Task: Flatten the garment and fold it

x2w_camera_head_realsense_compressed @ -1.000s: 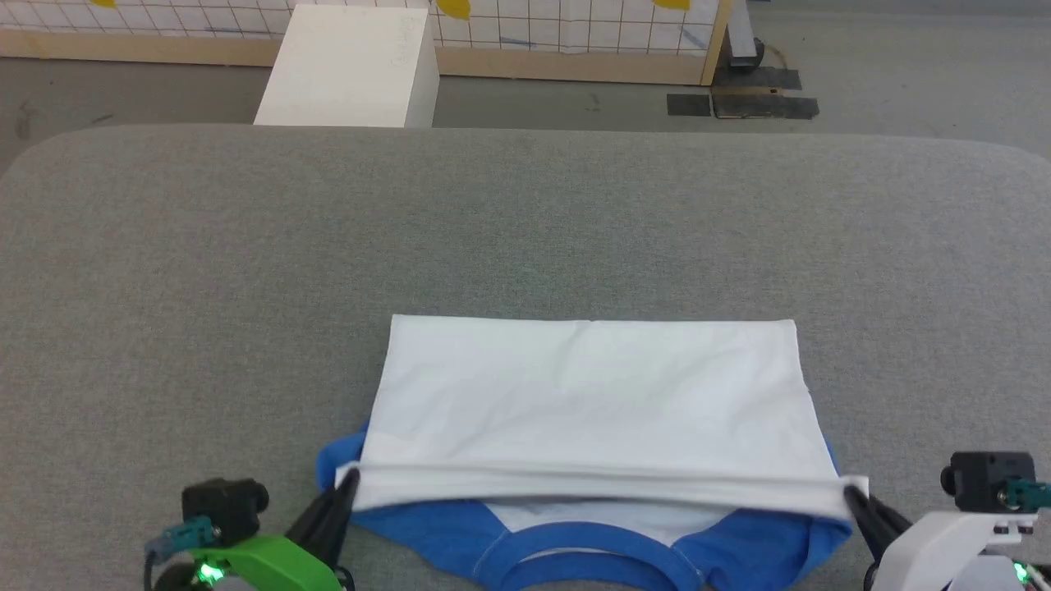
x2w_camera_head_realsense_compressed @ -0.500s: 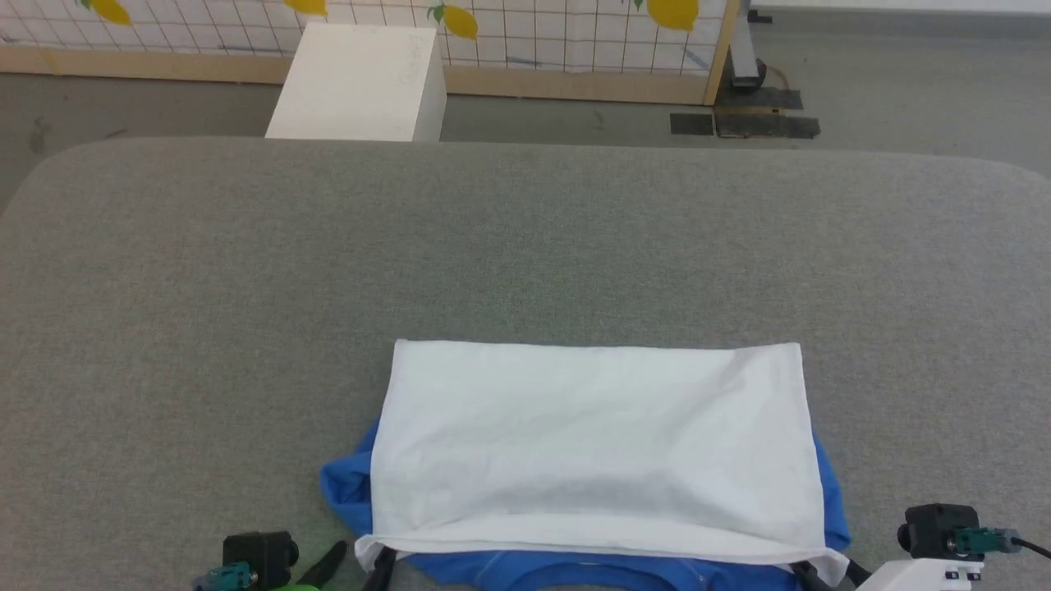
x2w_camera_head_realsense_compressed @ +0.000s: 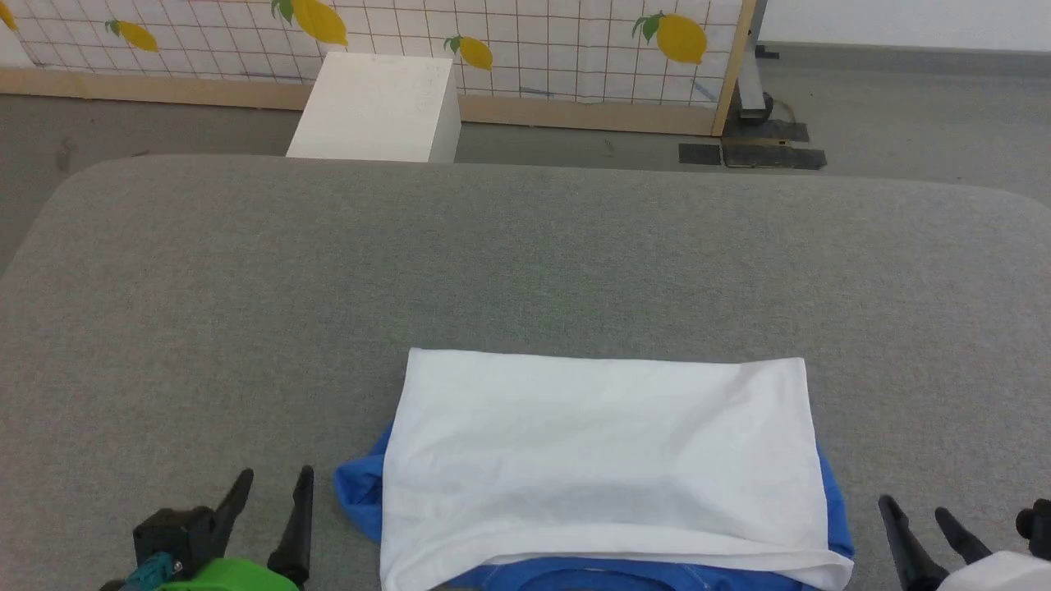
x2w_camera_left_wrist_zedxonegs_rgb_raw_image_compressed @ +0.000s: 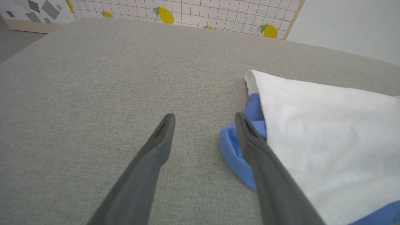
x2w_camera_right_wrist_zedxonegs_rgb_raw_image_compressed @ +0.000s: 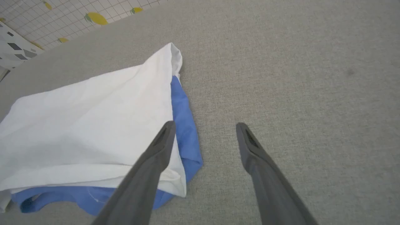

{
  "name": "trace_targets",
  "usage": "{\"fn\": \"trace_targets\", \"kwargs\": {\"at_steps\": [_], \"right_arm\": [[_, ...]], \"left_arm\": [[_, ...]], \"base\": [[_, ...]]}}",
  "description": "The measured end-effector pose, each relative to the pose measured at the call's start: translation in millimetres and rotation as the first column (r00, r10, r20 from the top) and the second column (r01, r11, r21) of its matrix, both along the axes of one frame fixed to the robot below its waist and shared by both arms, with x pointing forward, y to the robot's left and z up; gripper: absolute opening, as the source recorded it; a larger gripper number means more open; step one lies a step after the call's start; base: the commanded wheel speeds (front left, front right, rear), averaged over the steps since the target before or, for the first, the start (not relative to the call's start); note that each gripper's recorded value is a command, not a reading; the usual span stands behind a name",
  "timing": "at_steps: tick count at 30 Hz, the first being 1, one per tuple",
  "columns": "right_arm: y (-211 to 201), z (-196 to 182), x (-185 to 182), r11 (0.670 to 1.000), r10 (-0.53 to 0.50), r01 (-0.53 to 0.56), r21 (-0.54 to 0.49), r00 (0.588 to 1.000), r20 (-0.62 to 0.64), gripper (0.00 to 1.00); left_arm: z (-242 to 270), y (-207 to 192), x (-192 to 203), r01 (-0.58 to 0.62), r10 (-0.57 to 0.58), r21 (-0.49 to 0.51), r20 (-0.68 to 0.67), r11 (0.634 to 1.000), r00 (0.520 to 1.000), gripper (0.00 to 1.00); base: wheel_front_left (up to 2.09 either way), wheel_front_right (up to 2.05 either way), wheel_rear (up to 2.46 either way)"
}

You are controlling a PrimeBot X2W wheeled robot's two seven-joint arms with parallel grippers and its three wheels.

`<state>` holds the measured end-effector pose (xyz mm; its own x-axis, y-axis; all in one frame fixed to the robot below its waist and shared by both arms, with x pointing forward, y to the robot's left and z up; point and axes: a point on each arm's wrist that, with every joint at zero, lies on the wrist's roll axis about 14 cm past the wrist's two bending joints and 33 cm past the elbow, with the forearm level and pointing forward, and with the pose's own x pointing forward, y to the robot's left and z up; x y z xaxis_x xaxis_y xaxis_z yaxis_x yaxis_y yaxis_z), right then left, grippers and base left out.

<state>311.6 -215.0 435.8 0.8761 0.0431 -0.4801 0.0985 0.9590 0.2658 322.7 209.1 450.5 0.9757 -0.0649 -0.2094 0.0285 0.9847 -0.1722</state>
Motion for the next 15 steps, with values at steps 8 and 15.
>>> {"fn": "trace_targets", "kwargs": {"at_steps": [8,15], "right_arm": [[16.6,6.8,29.5,0.997,-0.014,0.004,0.082,0.991,0.13,1.0],[33.5,-35.1,37.8,0.99,0.017,-0.014,0.137,1.0,-0.02,1.0]], "left_arm": [[51.2,0.3,32.0,-0.051,0.039,0.051,0.216,0.997,0.976,1.0],[82.8,-1.3,54.2,-0.081,0.059,0.053,0.327,0.995,0.943,1.0]], "base": [[0.0,0.0,0.0],[0.0,0.0,0.0]]}}
